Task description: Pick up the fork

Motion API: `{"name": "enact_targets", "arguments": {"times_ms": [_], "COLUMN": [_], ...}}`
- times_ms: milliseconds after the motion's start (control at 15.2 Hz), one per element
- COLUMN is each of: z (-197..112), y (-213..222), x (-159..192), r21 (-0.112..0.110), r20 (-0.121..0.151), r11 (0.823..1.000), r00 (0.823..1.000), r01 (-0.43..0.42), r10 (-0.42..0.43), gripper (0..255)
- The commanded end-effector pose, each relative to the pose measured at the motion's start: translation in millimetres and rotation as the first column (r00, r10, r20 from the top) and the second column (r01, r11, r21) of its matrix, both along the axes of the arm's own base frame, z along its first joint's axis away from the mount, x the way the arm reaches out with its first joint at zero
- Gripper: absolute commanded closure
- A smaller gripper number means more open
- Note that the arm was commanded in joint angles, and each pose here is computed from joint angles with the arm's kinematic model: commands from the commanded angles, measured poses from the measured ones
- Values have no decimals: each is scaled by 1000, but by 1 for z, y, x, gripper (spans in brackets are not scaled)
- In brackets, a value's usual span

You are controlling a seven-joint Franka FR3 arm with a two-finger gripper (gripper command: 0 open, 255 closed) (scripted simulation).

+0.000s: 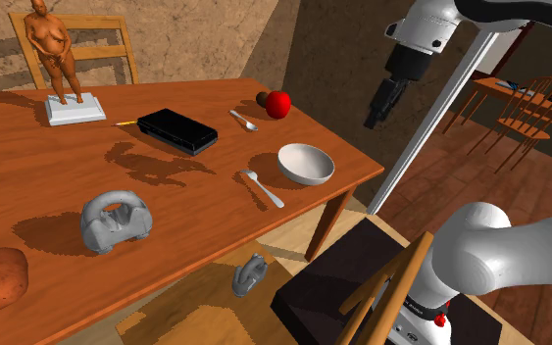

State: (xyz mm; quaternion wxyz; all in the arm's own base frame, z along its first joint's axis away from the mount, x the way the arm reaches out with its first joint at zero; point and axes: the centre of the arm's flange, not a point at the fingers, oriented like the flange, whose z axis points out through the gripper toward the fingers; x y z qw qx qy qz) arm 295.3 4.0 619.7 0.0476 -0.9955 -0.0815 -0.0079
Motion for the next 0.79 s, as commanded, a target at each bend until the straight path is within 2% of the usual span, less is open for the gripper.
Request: {"name": "enact_targets", "arguments": {"times_ms": [0, 726], "z": [0, -98], "y": [0, 82], "x": [0, 86], "r21": [0, -46], "r20": [0, -73], "r11": [1000, 996], "r00": [1000, 994], "r01": [0, 76], "r10": [0, -80], "gripper": [0, 0]}}
